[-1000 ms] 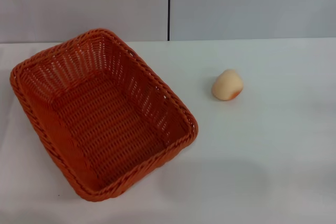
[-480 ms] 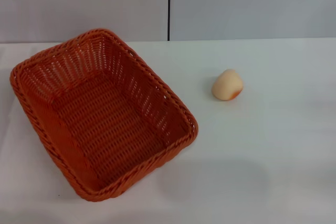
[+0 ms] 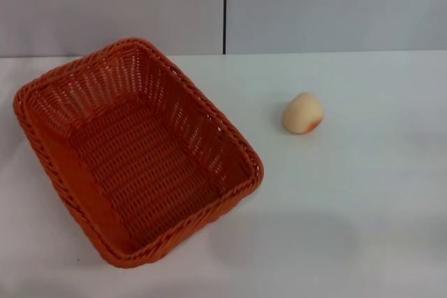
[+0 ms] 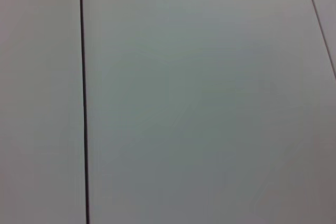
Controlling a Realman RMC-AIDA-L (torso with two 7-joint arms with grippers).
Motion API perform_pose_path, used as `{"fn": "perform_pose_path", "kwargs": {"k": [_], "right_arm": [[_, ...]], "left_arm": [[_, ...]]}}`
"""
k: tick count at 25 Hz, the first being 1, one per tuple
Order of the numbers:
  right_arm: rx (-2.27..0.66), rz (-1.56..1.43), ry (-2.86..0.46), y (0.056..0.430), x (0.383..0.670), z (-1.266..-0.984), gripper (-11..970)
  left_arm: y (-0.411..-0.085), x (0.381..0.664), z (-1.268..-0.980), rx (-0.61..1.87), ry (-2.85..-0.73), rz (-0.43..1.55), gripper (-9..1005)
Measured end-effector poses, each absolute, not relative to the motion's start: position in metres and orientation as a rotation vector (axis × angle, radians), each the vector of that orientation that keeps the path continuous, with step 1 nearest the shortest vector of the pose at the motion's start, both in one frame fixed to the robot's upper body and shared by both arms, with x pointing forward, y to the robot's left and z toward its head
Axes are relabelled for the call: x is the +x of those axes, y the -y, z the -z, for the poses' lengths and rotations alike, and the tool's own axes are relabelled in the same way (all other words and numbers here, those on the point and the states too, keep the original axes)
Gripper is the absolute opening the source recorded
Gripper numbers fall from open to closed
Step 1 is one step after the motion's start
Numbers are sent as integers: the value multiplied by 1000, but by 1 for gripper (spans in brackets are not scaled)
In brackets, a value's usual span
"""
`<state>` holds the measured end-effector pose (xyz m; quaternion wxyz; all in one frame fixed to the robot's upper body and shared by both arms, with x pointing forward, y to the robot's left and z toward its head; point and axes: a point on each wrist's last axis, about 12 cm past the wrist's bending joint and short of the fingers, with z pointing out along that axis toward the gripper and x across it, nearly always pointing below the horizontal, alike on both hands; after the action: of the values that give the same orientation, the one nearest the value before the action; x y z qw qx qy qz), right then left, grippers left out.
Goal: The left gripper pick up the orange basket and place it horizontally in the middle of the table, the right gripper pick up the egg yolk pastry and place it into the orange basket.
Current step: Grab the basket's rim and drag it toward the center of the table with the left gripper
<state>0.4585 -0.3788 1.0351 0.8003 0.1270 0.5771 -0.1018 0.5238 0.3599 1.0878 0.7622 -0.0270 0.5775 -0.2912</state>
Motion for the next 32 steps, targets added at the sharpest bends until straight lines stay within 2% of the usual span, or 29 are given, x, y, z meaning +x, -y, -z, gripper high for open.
{"fn": "perform_pose_path", "kwargs": {"k": [4,5,6,7,10,13,14,15,20,32], "right_arm": [[275,214,-1242,378,458,-1034,594],[275,213,-1242,377,458,-1034,594],[276,213,-1242,377,458,-1034,594],[276,214,-1243,377,458,-1034,594],[277,214,-1244,378,457,-1034,593],[276,215,-1245,378,457,-1034,592],[277,215,-1245,378,457,-1034,592],[278,216,-1246,378,457,-1033,592],[281,217,-1256,379,457,-1032,591],[290,217,-1271,379,456,-1030,589]], "left_arm": [[-375,542,-1117,68,-1356,778,864],[-375,542,-1117,68,-1356,778,864],[-382,552,-1137,163,-1440,841,864],[-384,554,-1142,187,-1465,853,864],[-388,562,-1159,273,-1538,868,863],[-386,572,-1189,482,-1726,822,863],[-386,572,-1189,482,-1726,822,863],[-380,575,-1199,584,-1819,779,863],[-358,583,-1210,774,-1986,657,863],[-327,607,-1195,947,-2205,430,863]]}}
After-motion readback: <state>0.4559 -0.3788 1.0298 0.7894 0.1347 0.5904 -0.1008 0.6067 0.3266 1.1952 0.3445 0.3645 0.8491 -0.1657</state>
